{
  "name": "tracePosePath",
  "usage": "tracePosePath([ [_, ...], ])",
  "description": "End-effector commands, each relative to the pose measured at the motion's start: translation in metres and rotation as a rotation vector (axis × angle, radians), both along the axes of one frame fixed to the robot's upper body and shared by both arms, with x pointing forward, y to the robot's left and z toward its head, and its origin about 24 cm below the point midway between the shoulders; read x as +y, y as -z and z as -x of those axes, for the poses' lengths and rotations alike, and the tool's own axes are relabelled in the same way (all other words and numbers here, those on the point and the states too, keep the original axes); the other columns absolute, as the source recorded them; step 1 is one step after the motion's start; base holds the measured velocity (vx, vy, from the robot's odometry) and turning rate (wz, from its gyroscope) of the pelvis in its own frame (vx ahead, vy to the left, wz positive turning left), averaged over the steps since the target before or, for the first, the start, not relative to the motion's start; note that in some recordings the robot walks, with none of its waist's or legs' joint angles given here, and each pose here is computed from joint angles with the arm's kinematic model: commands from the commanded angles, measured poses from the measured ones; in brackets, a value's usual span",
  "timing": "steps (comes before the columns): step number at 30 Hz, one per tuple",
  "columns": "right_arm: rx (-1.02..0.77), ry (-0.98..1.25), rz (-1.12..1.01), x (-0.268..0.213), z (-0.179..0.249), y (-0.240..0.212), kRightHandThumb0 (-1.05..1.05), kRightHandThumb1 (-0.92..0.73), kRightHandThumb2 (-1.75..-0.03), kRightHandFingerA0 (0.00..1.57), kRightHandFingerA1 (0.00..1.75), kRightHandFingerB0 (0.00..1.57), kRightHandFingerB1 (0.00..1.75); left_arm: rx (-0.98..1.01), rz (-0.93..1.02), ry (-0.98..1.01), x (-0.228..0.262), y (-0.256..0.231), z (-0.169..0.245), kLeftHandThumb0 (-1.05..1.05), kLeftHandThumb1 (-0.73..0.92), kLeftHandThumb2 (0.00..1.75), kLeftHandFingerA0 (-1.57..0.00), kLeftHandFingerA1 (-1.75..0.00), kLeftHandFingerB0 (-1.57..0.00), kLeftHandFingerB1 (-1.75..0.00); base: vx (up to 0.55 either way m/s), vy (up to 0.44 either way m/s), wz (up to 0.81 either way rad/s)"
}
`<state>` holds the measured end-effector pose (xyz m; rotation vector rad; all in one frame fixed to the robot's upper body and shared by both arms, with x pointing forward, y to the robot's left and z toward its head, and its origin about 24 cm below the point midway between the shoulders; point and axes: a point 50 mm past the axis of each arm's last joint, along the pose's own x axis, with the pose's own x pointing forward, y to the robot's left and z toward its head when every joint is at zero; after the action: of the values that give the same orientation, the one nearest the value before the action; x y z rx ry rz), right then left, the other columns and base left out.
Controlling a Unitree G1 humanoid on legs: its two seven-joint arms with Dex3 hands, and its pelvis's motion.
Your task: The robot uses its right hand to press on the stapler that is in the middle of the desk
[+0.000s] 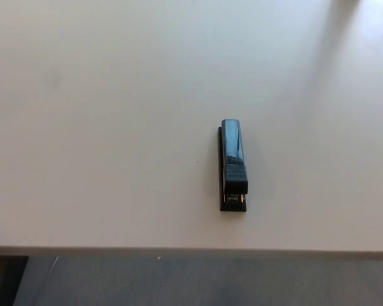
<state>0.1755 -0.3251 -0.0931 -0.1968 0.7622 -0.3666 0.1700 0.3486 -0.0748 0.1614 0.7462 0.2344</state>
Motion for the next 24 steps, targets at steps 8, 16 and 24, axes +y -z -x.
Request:
tracePosePath([
  [8,-0.042,0.754,-0.068,-0.06,0.07,-0.005,-0.03,-0.65,-0.59,1.0,0.67,0.65,0.53,-0.033,-0.002,-0.002,0.01,-0.008,0.001,-0.59,0.84,1.0,0.0,-0.22,0.0,-0.16,0.0,0.0,0.0],
  [16,-0.257,1.106,0.029,-0.105,0.122,-0.035,-0.15,-0.6,-0.59,1.05,0.68,0.75,0.88,-0.031,-0.015,0.004,0.011,-0.009,0.001,-0.56,0.84,1.01,0.0,-0.24,0.0,-0.2,0.0,0.0,0.0],
  [24,-0.661,1.39,0.306,-0.17,0.131,-0.129,-0.2,-0.8,-0.64,1.08,0.65,0.77,0.61,-0.035,-0.026,0.026,0.013,-0.011,-0.002,-0.57,0.84,0.99,0.0,-0.24,0.0,-0.17,0.0,0.0,0.0],
])
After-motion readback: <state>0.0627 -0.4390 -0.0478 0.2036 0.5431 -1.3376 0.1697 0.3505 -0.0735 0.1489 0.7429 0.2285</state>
